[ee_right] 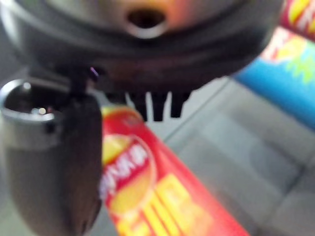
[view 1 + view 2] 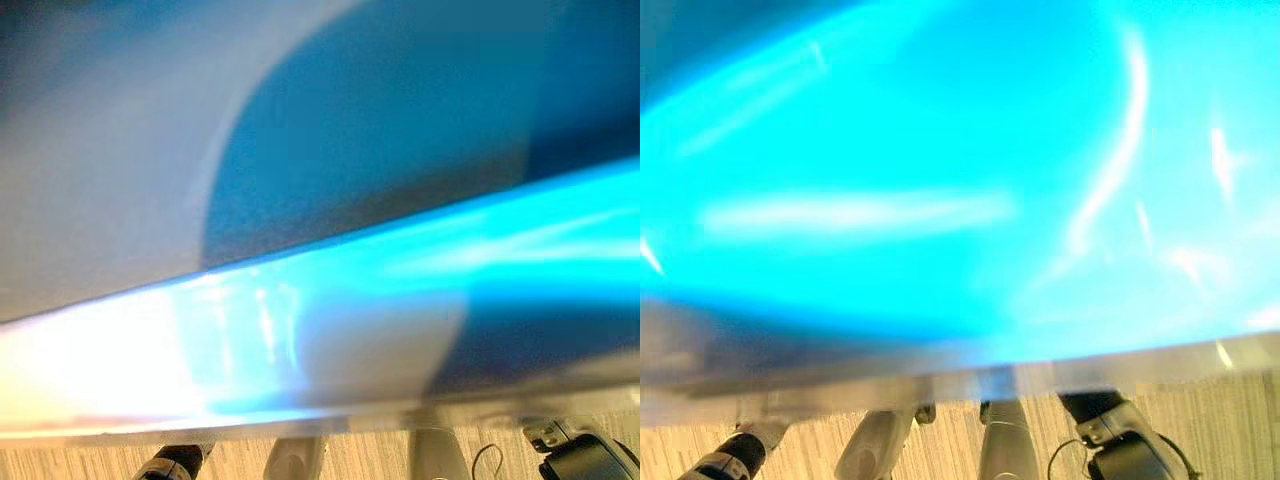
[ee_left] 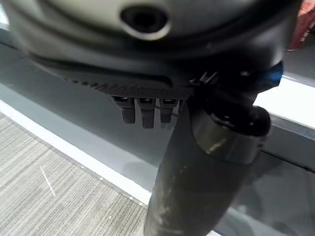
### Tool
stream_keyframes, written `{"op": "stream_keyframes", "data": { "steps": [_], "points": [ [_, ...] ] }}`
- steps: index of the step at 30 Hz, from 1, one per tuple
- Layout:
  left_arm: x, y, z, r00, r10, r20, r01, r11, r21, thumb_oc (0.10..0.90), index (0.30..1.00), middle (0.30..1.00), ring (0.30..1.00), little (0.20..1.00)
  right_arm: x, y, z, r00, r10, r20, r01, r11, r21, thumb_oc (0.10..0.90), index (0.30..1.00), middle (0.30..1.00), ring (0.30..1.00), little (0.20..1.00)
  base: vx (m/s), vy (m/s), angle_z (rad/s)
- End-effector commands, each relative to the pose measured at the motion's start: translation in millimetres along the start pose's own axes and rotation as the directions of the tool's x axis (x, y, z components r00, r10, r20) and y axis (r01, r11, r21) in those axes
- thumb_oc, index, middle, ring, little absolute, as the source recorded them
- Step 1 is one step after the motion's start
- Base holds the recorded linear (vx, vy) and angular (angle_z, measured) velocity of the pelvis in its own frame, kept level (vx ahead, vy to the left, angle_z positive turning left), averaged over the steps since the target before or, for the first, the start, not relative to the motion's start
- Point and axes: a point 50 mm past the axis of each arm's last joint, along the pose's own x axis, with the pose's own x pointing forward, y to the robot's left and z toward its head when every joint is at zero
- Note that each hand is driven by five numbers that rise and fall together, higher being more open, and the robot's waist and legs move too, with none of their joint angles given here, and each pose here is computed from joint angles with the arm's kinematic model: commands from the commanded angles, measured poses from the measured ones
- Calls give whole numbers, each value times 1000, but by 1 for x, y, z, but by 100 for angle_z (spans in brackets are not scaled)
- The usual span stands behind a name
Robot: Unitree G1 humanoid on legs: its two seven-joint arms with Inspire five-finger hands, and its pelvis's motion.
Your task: Put the goods on the table back onto the shelves and tidy them up.
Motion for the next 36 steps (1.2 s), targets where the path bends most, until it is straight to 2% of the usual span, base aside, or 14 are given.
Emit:
{"op": "stream_keyframes", "data": {
  "steps": [1, 12, 20, 23, 31, 33, 34, 36],
  "points": [
    [5, 18, -10, 998, 57, 20, -59, 990, 124, 800, 900, 900, 900, 900, 19, -15, 20, 978, -202, 49, 197, 976, 93, 800, 900, 900, 900, 900, 0, 0, 0],
    [-9, 7, -32, 998, 24, -63, -14, 989, 146, 800, 900, 900, 900, 900, 1, -28, 30, 985, -170, 12, 165, 971, 171, 800, 900, 900, 900, 900, 3, -6, -1],
    [-20, -2, -44, 994, -3, -111, 21, 986, 164, 800, 900, 900, 900, 900, -18, -28, 29, 996, -85, -27, 88, 978, 186, 800, 900, 900, 900, 900, 14, -31, -3],
    [-27, -8, -51, 990, -21, -141, 46, 984, 175, 800, 900, 900, 900, 900, -34, -30, 22, 998, -13, -59, 23, 987, 160, 800, 900, 900, 900, 900, 65, -28, 1],
    [-68, -35, -87, 936, -125, -330, 186, 969, 161, 800, 900, 900, 900, 900, -96, -56, -16, 955, 200, -219, -216, 975, -55, 800, 900, 900, 900, 900, 75, -1, 1],
    [-82, -42, -98, 908, -148, -391, 217, 966, 138, 800, 900, 900, 900, 900, -116, -70, -30, 925, 249, -286, -299, 943, -147, 800, 900, 900, 900, 900, 50, 7, -4],
    [-82, -42, -98, 908, -149, -391, 217, 966, 138, 800, 900, 900, 900, 900, -116, -70, -30, 925, 249, -286, -299, 943, -147, 800, 900, 900, 900, 900, 71, 10, -2],
    [-103, -51, -110, 865, -186, -466, 254, 963, 88, 800, 900, 900, 900, 900, -153, -90, -50, 855, 268, -444, -409, 874, -261, 800, 900, 900, 900, 900, 111, 13, -11]
  ]
}}
